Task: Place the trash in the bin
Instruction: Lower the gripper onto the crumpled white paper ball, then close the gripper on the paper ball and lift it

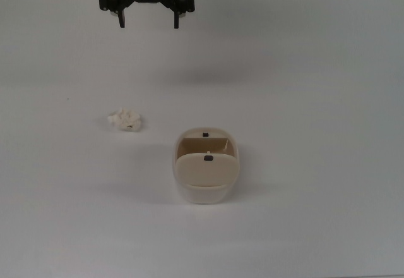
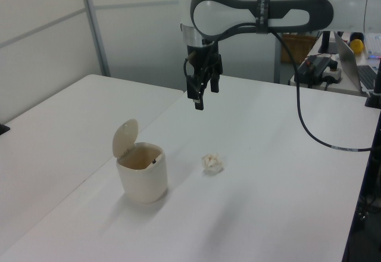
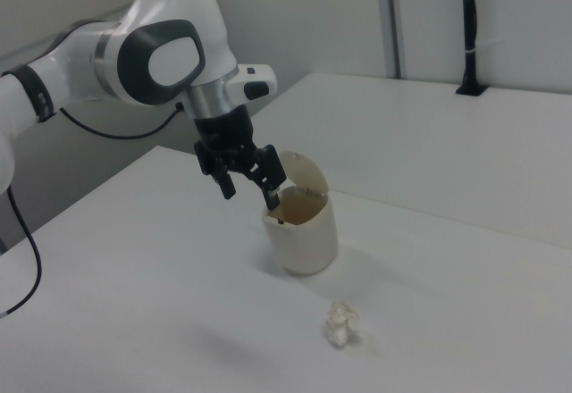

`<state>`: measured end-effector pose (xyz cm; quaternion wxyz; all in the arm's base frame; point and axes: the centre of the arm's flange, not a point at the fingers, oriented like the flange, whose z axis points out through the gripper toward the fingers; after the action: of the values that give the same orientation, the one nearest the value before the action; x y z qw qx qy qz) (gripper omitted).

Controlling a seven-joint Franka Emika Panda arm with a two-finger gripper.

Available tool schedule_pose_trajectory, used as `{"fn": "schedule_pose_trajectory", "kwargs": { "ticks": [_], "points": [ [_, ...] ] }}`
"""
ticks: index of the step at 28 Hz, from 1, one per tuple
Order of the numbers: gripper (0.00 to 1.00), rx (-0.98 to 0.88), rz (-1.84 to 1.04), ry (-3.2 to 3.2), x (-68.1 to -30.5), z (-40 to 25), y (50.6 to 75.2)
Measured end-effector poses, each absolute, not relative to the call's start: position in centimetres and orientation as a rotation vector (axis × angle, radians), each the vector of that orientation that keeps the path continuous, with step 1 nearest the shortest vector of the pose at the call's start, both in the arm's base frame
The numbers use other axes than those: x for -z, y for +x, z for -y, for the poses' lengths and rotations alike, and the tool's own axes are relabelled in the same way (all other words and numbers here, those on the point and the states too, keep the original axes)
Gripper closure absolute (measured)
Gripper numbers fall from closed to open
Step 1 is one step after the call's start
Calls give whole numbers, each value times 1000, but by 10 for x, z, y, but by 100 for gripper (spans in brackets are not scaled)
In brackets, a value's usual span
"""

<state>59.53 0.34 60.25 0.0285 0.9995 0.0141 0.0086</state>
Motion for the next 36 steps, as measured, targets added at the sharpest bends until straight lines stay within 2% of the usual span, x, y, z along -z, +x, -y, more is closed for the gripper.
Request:
{"fn": "schedule_pose_trajectory", "kwargs": {
  "ticks": [6, 14, 20, 24, 28, 32, 36],
  "points": [
    [0, 11, -33, 3082, -589, 0, 600],
    [0, 143, -89, 3072, -526, 2, 623],
    [0, 47, -88, 3070, -479, 20, 644],
    [0, 4, -10, 3072, -437, 34, 647],
    [0, 39, 32, 3072, -395, 40, 645],
    [0, 67, 40, 3069, -365, 43, 647],
    [0, 20, 50, 3064, -338, 46, 657]
  ]
}}
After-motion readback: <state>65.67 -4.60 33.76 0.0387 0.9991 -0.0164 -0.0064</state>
